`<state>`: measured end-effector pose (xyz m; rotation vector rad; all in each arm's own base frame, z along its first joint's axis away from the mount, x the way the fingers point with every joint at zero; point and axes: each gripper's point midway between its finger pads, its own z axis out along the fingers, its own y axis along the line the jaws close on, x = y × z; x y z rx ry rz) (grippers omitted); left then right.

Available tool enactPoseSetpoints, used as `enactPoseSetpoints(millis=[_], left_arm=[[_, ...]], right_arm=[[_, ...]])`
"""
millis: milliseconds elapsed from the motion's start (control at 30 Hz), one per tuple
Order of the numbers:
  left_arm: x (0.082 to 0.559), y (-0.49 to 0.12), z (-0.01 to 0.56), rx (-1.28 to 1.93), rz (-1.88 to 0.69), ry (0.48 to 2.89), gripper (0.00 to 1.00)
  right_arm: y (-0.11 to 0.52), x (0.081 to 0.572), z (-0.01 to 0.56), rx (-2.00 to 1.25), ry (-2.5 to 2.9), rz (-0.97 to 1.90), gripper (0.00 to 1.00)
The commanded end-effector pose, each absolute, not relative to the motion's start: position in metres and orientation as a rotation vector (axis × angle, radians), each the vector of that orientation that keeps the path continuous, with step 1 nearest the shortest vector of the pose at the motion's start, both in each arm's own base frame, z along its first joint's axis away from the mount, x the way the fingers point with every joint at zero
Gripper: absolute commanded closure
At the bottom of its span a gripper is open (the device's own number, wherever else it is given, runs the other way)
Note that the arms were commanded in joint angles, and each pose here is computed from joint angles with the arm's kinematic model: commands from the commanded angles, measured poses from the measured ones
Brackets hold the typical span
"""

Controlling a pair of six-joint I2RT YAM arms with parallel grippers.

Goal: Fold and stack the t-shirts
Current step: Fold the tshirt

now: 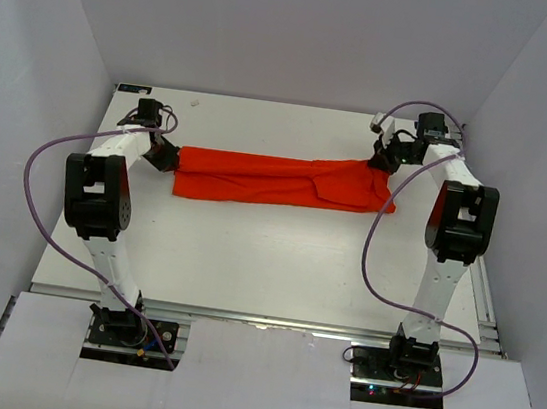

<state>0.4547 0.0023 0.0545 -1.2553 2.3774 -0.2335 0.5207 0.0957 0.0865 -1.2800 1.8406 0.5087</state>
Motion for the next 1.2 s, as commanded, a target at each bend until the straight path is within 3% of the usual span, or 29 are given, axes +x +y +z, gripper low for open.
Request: enactPoseSetpoints(millis=[0, 300, 400, 467, 600, 633, 733, 767, 900, 933, 1000, 1167], left_arm=[[0.458, 0.009, 0.059, -1.234, -0.191, 2.356, 0.92], [0.465, 0.009, 0.077, -1.224, -0.222, 2.315, 0.92], [0.469, 0.007, 0.088, -1.212, -0.245, 2.296, 0.92], [0.469, 0.005, 0.092, -1.205, -0.262, 2.293, 0.91], [0.469, 0.001, 0.100, -1.206, -0.302, 2.282, 0.76], [0.469, 0.000, 0.102, -1.206, -0.312, 2.279, 0.66], [0.474, -0.001, 0.117, -1.181, -0.336, 2.250, 0.50], [0.477, -0.001, 0.124, -1.165, -0.342, 2.236, 0.39], [0.485, 0.000, 0.151, -1.108, -0.366, 2.179, 0.17], [0.486, 0.001, 0.159, -1.092, -0.371, 2.164, 0.16], [0.489, 0.002, 0.171, -1.045, -0.371, 2.147, 0.02], [0.489, 0.007, 0.200, -0.879, -0.341, 2.102, 0.02]], right_arm=[[0.092, 0.541, 0.094, -1.266, 1.832, 0.424, 0.93], [0.091, 0.551, 0.068, -1.243, 1.926, 0.318, 0.87], [0.089, 0.555, 0.064, -1.204, 1.962, 0.285, 0.70], [0.086, 0.557, 0.064, -1.172, 1.984, 0.258, 0.65], [0.084, 0.560, 0.072, -1.147, 1.980, 0.240, 0.59], [0.083, 0.560, 0.077, -1.140, 1.971, 0.234, 0.55], [0.082, 0.561, 0.087, -1.099, 1.970, 0.226, 0.52], [0.083, 0.561, 0.090, -1.091, 1.969, 0.228, 0.52], [0.078, 0.565, 0.107, -1.015, 1.973, 0.206, 0.50], [0.078, 0.564, 0.114, -0.987, 1.972, 0.225, 0.50], [0.078, 0.563, 0.128, -0.947, 1.961, 0.243, 0.48], [0.093, 0.542, 0.146, -0.864, 2.002, 0.406, 0.41]])
